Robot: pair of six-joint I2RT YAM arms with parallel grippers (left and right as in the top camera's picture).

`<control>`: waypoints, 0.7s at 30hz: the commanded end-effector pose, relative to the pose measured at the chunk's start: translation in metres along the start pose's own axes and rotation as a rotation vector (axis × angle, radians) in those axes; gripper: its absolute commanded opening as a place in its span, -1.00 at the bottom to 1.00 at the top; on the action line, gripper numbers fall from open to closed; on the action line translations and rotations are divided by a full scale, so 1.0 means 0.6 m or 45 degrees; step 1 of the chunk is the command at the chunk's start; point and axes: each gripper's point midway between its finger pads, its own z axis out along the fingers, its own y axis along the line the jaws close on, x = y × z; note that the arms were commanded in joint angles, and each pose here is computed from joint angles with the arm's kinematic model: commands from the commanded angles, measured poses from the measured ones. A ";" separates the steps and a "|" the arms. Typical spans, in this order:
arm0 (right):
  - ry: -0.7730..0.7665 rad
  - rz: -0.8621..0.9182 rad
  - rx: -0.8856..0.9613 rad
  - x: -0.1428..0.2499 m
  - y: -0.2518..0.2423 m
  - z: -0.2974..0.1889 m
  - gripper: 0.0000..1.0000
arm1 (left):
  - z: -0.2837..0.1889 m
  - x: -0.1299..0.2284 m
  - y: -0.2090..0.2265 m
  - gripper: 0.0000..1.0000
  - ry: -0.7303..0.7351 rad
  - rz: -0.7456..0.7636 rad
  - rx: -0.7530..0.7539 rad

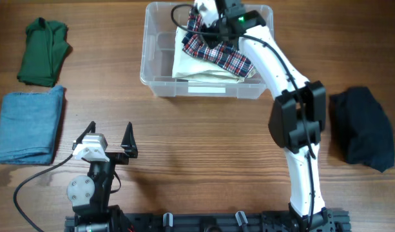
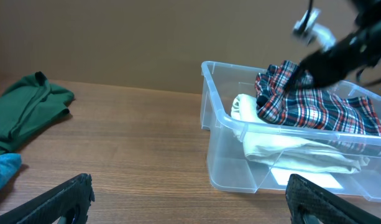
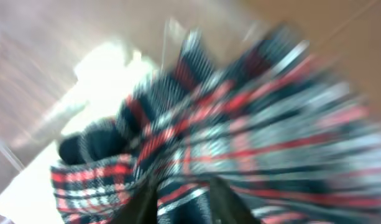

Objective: Pack container
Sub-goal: 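Push the plaid cloth's edges into the container with the right gripper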

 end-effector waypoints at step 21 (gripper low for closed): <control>-0.207 0.021 0.149 -0.056 -0.056 0.012 -0.92 | 0.000 0.003 0.005 1.00 -0.001 -0.017 -0.019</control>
